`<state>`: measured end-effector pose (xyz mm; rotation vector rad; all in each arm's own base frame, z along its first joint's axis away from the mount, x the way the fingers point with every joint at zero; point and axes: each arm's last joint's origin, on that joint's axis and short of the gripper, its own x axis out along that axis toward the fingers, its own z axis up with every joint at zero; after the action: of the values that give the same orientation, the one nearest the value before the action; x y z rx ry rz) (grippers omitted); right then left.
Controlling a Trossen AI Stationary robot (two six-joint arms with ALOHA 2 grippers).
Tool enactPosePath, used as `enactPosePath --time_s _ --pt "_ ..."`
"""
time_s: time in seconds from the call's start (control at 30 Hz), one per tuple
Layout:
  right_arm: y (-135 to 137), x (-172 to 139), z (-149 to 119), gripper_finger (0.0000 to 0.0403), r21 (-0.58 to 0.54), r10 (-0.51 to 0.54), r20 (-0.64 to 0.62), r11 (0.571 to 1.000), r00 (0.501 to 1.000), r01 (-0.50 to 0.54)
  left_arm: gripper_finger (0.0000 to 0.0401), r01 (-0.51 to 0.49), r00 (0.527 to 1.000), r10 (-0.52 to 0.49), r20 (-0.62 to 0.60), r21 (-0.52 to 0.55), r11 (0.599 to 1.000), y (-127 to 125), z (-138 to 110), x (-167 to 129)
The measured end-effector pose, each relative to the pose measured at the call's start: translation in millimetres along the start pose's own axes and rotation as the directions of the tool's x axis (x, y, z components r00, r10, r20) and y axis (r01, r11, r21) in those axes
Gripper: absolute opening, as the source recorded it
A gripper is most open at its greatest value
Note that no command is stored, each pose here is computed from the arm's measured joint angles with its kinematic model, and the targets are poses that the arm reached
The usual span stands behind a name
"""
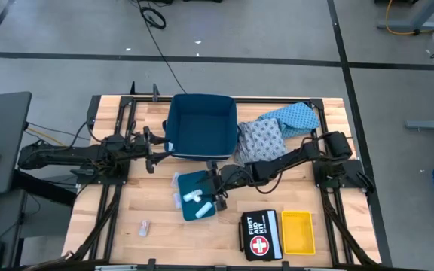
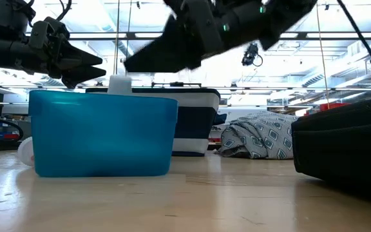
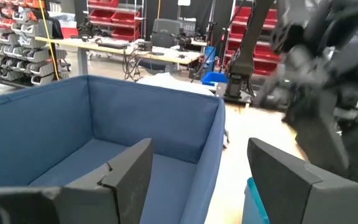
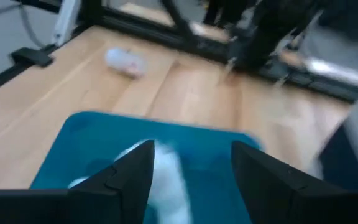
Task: Pick & place medical supplies in basket/bin
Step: Adjust the blue bin
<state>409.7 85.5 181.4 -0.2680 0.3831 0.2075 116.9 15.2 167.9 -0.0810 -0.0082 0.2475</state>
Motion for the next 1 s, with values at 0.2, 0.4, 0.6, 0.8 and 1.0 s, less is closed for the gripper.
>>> enactPosePath --time_s 0.2,0.4,0.6,0.8,1.0 --pt "8 -12 15 0.0203 -0.047 -0.06 -0.041 0.997 0.997 0.058 0.0252 -0.001 1.0 0.001 -0.008 -0.007 1.0 0 -1 0" --pt "12 -16 9 0.0181 -0.022 -0.053 -0.144 0.998 0.988 0.05 0.0252 0.022 0.997 -0.025 -0.075 -0.044 0.999 -1 -7 2" --pt "15 -19 -5 0.0179 0.007 -0.069 -0.289 0.997 0.955 0.074 0.0252 0.019 0.99 -0.031 -0.137 -0.081 0.996 -1 -14 7" --pt "25 -22 -10 0.0179 0.004 -0.064 -0.356 0.998 0.932 0.07 0.0252 0.044 0.982 -0.062 -0.177 -0.102 0.994 -3 -12 10" --pt "27 -23 -10 0.0178 -0.001 -0.082 -0.363 0.996 0.928 0.087 0.0252 0.101 0.975 -0.111 -0.193 -0.062 0.993 -5 -9 11"
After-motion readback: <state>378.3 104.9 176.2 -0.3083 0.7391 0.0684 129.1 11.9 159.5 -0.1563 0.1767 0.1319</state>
